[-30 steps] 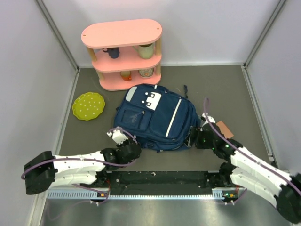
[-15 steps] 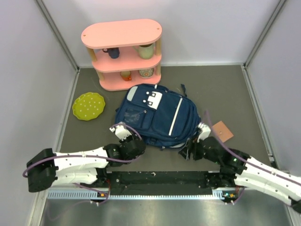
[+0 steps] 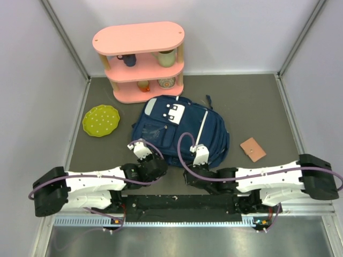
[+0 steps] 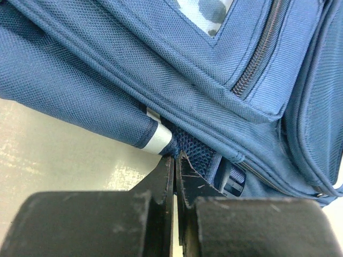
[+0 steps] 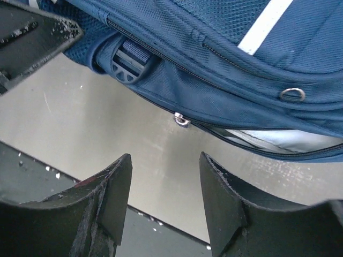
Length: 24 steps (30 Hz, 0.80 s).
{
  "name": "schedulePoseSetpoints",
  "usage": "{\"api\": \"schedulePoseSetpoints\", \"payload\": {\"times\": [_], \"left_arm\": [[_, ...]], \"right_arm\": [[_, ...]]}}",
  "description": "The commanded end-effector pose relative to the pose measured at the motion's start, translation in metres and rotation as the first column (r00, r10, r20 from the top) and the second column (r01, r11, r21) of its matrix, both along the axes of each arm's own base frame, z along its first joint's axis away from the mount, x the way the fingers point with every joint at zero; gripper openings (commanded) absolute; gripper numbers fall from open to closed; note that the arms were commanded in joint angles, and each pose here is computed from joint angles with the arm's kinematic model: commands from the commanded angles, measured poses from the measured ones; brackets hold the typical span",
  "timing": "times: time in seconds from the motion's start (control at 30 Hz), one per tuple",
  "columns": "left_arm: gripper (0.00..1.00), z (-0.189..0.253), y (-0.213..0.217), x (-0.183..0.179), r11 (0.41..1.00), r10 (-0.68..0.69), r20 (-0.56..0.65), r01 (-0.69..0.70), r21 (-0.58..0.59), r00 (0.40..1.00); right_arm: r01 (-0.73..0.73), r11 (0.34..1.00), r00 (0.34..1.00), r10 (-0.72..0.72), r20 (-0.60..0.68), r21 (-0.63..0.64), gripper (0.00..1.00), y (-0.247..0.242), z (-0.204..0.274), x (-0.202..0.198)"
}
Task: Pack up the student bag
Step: Adjust the student bag at the center of the board.
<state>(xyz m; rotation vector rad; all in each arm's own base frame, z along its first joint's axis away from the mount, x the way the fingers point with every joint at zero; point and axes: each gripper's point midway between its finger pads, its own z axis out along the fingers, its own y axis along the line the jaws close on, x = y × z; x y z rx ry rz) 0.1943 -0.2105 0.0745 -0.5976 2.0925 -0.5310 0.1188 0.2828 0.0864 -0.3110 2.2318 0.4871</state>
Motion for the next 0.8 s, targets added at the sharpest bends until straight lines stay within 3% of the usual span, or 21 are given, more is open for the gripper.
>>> {"api": "schedulePoseSetpoints", "payload": {"times": [0.0, 0.17, 0.77], "left_arm": [[0.00, 0.008, -0.026, 0.008, 0.996, -0.033, 0.045, 0.037, -0.078, 0.998], [0.00, -0.031, -0.027, 0.001, 0.998, -0.040, -0.026, 0.038, -0.047, 0.999], [0.00, -0.029, -0.037, 0.001, 0.994, -0.076, -0.011, 0.074, -0.076, 0.997]], "right_arm": [[0.129, 0.990, 0.990, -0.131, 0.044, 0.055, 0.51, 0.017, 0.006, 0.013], [0.162, 0.986, 0.987, -0.163, 0.016, 0.030, 0.47, 0.011, -0.012, 0.011], [0.300, 0.954, 0.954, -0.301, -0.020, -0.014, 0.38, 0.007, -0.044, 0.024]]}}
